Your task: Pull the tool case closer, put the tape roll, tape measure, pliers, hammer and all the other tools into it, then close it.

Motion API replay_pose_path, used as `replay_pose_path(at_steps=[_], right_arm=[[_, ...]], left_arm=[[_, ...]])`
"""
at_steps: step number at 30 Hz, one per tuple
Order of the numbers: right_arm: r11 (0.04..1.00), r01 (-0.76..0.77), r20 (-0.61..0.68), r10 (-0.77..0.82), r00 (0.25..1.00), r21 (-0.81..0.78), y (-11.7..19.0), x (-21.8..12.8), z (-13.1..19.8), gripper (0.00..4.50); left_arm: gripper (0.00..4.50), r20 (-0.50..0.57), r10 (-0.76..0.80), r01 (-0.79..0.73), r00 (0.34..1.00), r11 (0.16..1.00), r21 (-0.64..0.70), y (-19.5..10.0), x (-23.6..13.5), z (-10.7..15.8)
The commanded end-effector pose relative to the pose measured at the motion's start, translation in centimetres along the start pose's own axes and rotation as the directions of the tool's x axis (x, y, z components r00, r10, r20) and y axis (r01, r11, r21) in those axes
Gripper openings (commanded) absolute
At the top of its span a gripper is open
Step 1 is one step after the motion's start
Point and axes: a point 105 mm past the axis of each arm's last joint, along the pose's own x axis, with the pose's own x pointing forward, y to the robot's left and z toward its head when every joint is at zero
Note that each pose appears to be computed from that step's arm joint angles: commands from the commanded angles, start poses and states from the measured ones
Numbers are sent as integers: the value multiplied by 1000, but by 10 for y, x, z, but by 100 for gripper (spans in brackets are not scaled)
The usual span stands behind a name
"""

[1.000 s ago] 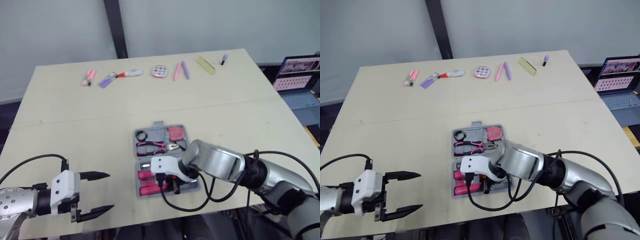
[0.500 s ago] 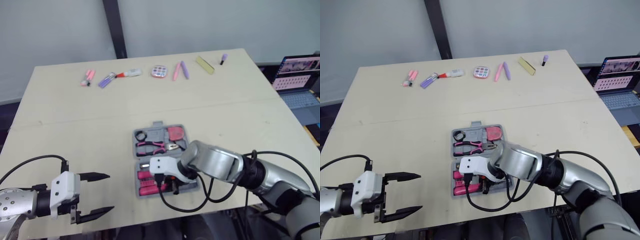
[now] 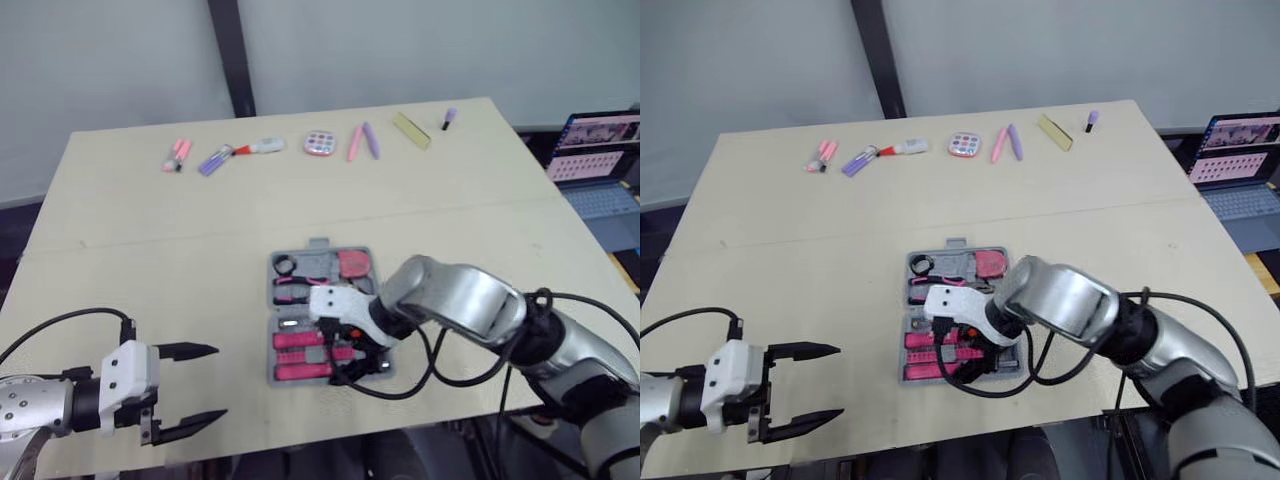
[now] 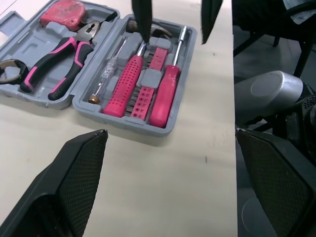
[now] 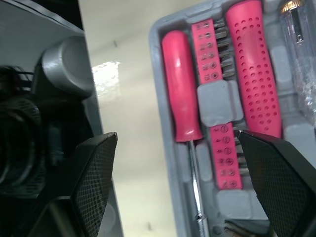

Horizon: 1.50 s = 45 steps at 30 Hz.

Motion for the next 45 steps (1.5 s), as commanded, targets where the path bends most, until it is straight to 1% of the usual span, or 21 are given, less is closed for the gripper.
replay_pose_path(at_steps=[1, 2, 3, 6, 7, 8, 10, 14, 18, 27, 37, 45], right_arm=[[998, -37, 144, 44, 989, -53, 9, -8, 2, 323], [997, -41, 169, 51, 984, -61, 10, -9, 0, 283], [996, -45, 204, 61, 977, -81, 12, -9, -1, 229], [981, -10, 387, 86, 918, -193, 17, -14, 5, 71], [980, -11, 397, 90, 913, -196, 17, -13, 2, 24], [982, -22, 397, 96, 913, -186, 18, -11, -1, 4], [982, -28, 424, 106, 899, -186, 18, -6, -5, 4], [980, 28, 464, 69, 883, -199, 10, 10, -10, 4], [975, 46, 518, 76, 852, -220, 5, 22, -10, 4], [971, 42, 506, 86, 858, -236, 0, 38, -17, 4], [979, 39, 487, 65, 871, -200, -9, 54, -29, 4], [986, 36, 476, 47, 878, -165, -14, 60, -41, 4]], left_arm=[[450, 26, 7, -8, 1000, 1000, 20, 0, 0, 7], [450, 27, 9, -9, 1000, 1000, 20, 0, 0, 7], [450, 28, 10, -10, 1000, 1000, 20, 0, 0, 7], [450, 30, 11, -12, 999, 1000, 21, 1, 1, 7], [450, 30, 12, -13, 999, 1000, 22, 2, 1, 8], [450, 30, 12, -13, 999, 1000, 23, 2, 1, 8], [450, 32, 13, -14, 999, 1000, 25, 3, 1, 8], [450, 32, 11, -11, 999, 1000, 26, 3, 0, 8], [450, 31, 8, -9, 999, 1000, 25, 2, -1, 7], [450, 23, 9, -9, 1000, 1000, 19, 0, -4, 5], [450, 14, 7, -7, 1000, 1000, 18, -2, -7, 1], [450, 9, 9, -9, 1000, 1000, 18, -2, -8, 0]])
